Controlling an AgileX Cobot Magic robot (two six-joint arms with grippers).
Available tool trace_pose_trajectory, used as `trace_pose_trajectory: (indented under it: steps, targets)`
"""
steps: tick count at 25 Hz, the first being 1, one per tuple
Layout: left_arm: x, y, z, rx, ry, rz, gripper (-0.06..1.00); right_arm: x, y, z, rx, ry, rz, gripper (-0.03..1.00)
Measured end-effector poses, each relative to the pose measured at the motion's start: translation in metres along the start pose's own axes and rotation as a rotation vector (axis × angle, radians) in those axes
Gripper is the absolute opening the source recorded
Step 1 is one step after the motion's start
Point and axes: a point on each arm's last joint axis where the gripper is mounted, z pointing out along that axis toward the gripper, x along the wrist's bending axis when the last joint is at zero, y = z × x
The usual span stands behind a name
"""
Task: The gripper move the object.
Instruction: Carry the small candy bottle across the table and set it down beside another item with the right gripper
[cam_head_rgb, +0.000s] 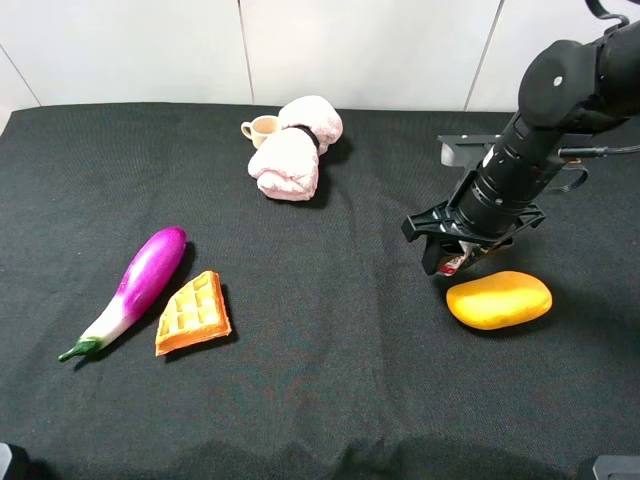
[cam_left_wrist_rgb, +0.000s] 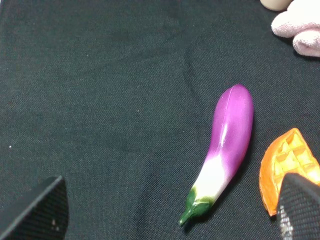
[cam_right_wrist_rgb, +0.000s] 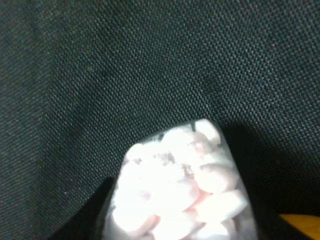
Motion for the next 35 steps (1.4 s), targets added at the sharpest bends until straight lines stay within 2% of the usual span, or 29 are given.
trace_pose_trajectory:
  steps: [12,35]
  targets:
    - [0.000,0.000,0.000,0.000,0.000,0.000,0.87,-0.001,0.004,0.004,-0.024,-0.005,-0.011,0.32]
    - [0.000,0.000,0.000,0.000,0.000,0.000,0.87,-0.005,0.007,0.024,0.001,-0.016,-0.008,0.32]
